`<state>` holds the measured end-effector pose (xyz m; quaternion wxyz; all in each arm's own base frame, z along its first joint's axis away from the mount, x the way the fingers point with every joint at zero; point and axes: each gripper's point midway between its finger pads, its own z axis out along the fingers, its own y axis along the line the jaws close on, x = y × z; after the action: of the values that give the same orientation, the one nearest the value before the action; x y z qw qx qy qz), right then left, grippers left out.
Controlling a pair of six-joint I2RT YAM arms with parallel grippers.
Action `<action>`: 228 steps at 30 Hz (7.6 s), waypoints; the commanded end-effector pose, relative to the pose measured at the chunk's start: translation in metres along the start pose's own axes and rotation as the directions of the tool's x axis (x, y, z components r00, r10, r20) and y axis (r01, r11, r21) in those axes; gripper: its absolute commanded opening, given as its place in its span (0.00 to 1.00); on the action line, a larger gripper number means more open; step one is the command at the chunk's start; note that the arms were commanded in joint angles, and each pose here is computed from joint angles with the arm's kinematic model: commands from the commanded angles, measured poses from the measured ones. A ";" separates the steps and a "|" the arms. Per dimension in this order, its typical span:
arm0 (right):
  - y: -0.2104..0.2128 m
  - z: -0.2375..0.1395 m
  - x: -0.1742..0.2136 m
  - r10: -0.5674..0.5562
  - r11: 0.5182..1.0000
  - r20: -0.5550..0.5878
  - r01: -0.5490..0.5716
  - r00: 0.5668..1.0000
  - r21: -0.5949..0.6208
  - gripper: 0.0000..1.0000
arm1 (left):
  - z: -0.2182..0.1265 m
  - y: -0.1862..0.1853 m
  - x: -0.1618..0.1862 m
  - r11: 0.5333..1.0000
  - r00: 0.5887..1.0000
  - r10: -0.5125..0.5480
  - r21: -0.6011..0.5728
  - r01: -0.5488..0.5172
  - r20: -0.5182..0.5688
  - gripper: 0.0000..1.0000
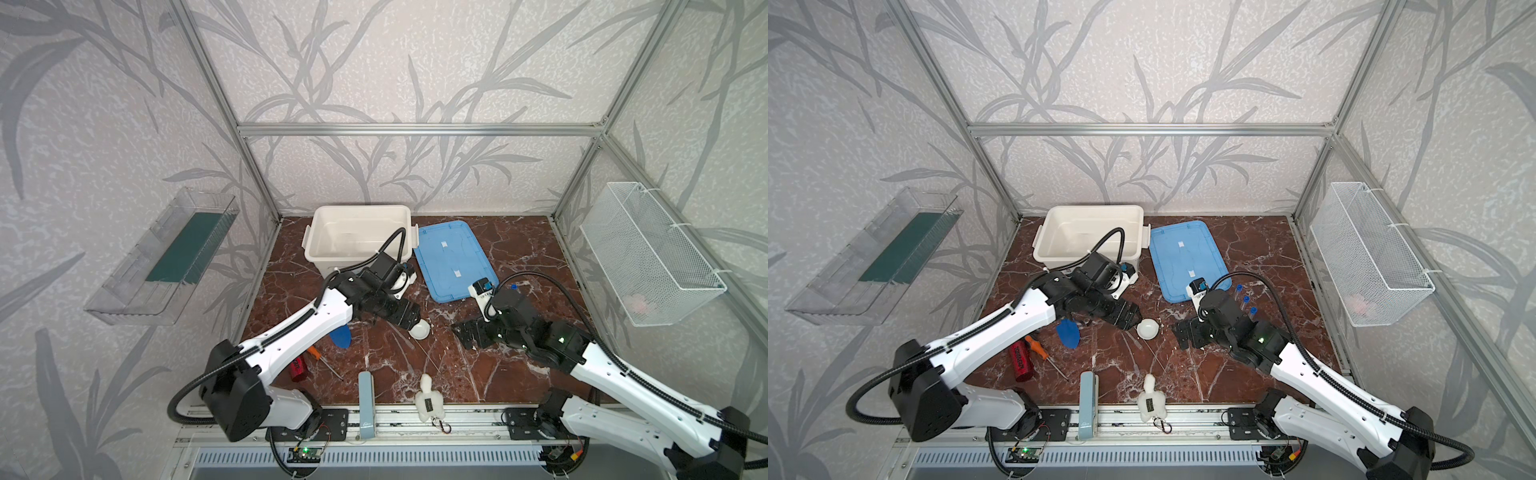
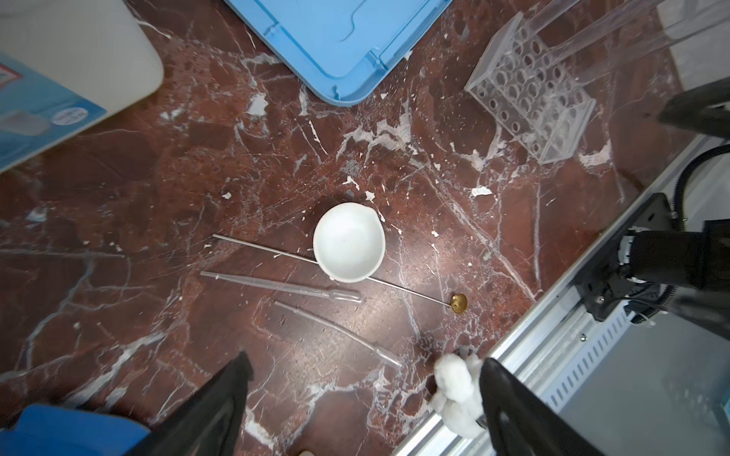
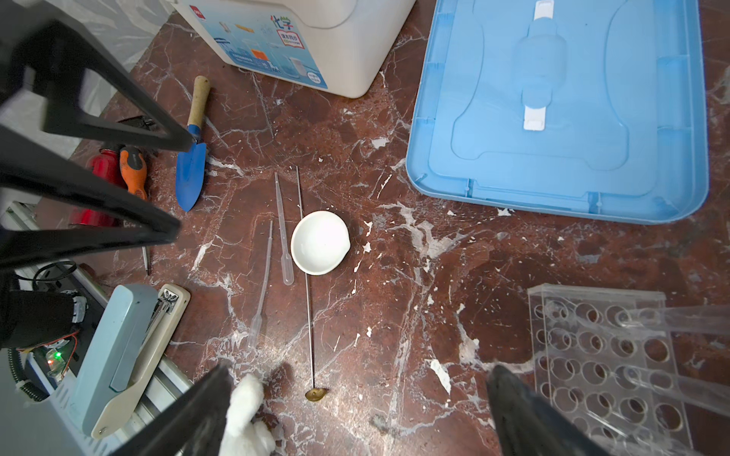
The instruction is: Organize the chemistry lab equipment
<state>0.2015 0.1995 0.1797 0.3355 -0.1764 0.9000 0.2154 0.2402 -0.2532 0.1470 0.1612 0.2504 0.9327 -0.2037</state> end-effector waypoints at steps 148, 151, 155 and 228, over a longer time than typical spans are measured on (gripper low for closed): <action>0.138 0.137 -0.207 0.008 0.943 0.142 0.040 0.990 -0.331 0.99 | -0.020 0.316 -0.097 0.680 0.845 -0.524 -0.545 0.491 0.107 0.49; 0.138 0.139 -0.208 0.009 0.943 0.144 0.040 0.989 -0.330 0.99 | -0.013 0.318 -0.093 0.679 0.843 -0.529 -0.544 0.492 0.103 0.49; 0.143 0.145 -0.207 0.003 0.937 0.123 0.040 0.992 -0.346 0.99 | -0.005 0.321 -0.091 0.680 0.844 -0.526 -0.543 0.492 0.107 0.49; 0.141 0.179 -0.184 0.007 0.942 0.044 0.008 0.999 -0.335 0.98 | 0.021 0.327 -0.059 0.640 0.829 -0.559 -0.625 0.446 0.020 0.47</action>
<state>0.3643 0.4389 0.2179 0.3173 -0.2245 0.8466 0.3636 0.4696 -0.0315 0.0605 0.0885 -0.0705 0.9908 0.0744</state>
